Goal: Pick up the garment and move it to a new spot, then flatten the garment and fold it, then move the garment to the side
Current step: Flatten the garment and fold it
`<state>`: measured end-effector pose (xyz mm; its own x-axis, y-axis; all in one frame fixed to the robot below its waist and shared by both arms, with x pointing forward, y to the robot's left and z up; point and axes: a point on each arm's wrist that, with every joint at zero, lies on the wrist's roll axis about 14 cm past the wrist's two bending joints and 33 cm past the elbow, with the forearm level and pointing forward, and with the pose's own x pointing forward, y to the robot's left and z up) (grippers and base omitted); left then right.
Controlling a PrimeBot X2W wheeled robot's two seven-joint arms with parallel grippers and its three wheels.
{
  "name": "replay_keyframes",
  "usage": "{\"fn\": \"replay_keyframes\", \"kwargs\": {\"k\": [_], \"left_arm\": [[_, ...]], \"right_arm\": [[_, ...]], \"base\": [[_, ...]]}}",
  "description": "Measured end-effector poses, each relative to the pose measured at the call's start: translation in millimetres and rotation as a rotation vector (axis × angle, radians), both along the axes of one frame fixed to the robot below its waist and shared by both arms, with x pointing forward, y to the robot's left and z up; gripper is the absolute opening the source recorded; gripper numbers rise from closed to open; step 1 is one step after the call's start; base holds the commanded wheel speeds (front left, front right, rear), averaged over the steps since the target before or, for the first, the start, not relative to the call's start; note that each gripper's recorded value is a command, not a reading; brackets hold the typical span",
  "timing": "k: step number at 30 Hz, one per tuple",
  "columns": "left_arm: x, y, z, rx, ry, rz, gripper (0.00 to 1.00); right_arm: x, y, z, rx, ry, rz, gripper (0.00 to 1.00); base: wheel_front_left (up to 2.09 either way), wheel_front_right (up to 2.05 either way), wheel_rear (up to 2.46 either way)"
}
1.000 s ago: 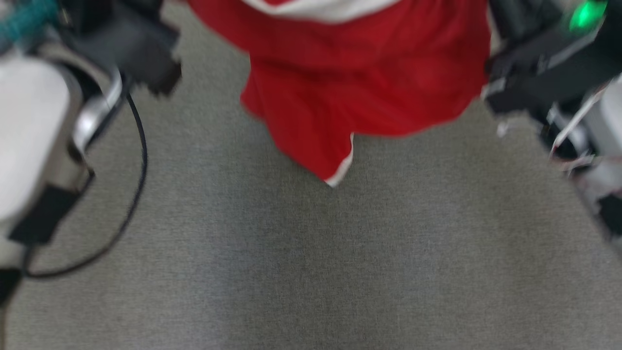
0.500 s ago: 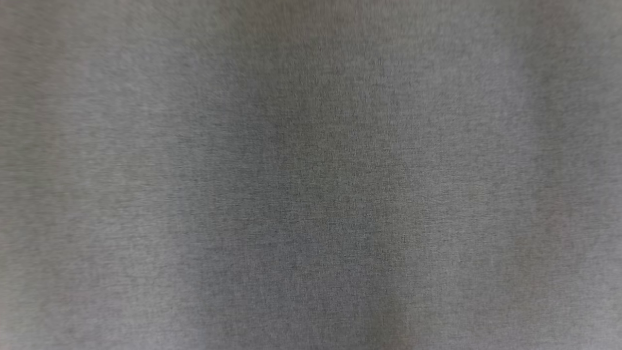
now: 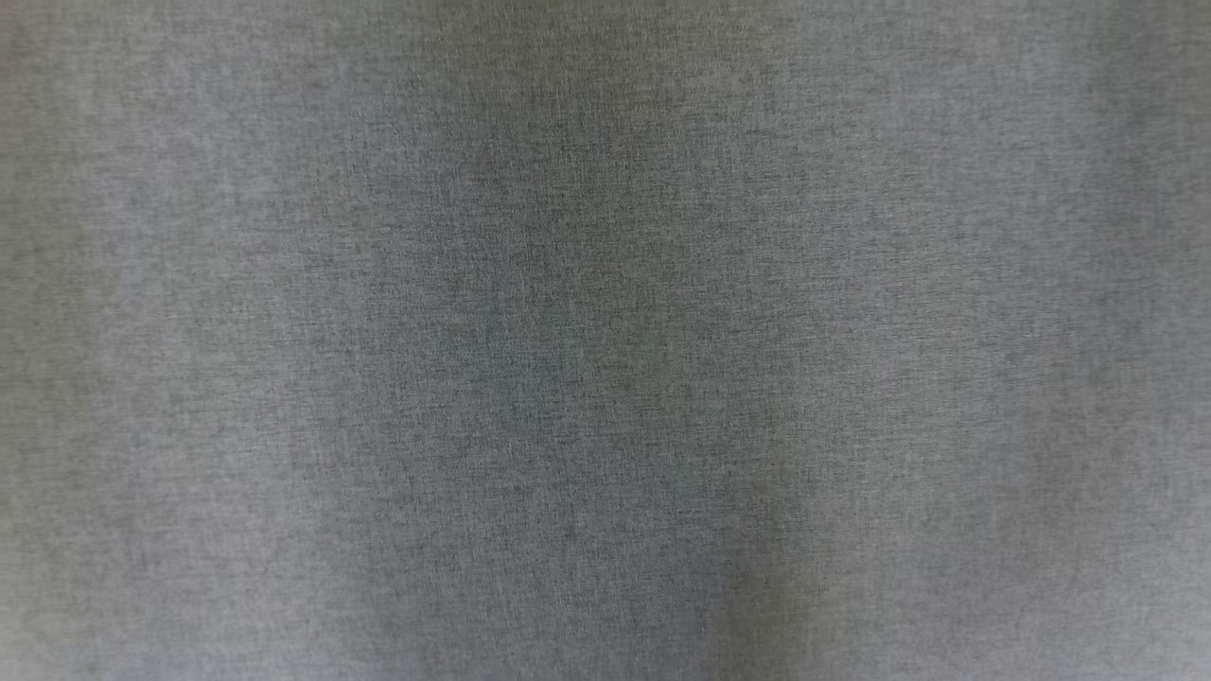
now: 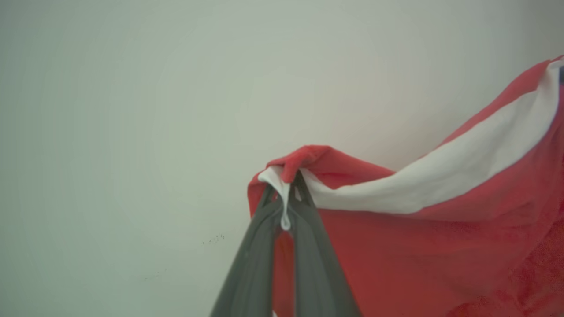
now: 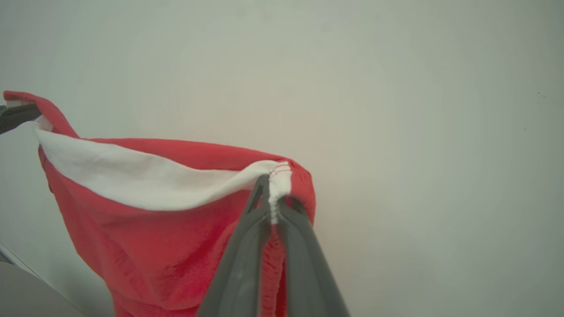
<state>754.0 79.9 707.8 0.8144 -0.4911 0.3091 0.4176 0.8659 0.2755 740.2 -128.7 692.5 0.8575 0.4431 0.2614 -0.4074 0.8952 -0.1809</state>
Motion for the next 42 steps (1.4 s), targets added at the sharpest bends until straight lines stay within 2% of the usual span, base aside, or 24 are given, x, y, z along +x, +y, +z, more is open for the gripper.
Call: {"fn": "replay_keyframes", "kwargs": {"k": [10, 15, 19, 24, 28, 34, 42], "left_arm": [[10.1, 9.1, -36.7, -0.037, 0.04, 0.0, 0.0], [-4.8, 10.8, -68.9, -0.082, 0.1, -0.035, 0.0], [-24.0, 19.5, -88.2, -0.129, 0.151, -0.039, 0.0], [-63.7, 21.1, -114.0, -0.204, 0.218, -0.037, 0.0], [-103.3, 28.2, -114.2, -0.281, 0.218, -0.015, 0.0], [-169.8, 27.1, -148.0, -0.281, 0.308, -0.01, 0.0], [-234.4, 25.6, -191.4, -0.316, 0.467, 0.018, 0.0]], "right_arm": [[5.8, -7.9, -46.3, -0.006, 0.056, 0.009, 0.0], [-13.1, -17.5, -84.7, 0.022, 0.124, 0.022, 0.0], [-43.5, -15.1, -114.0, 0.025, 0.199, 0.061, 0.0], [-84.5, -24.6, -132.6, 0.04, 0.264, 0.07, 0.0], [-119.2, -27.5, -136.3, 0.087, 0.285, 0.082, 0.0], [-174.2, -30.4, -156.9, 0.092, 0.326, 0.091, 0.0], [-237.9, -34.6, -189.2, 0.125, 0.418, 0.078, 0.0]], "base": [[0.0, 0.0, 0.0], [0.0, 0.0, 0.0], [0.0, 0.0, 0.0], [0.0, 0.0, 0.0], [0.0, 0.0, 0.0], [0.0, 0.0, 0.0], [0.0, 0.0, 0.0]]}}
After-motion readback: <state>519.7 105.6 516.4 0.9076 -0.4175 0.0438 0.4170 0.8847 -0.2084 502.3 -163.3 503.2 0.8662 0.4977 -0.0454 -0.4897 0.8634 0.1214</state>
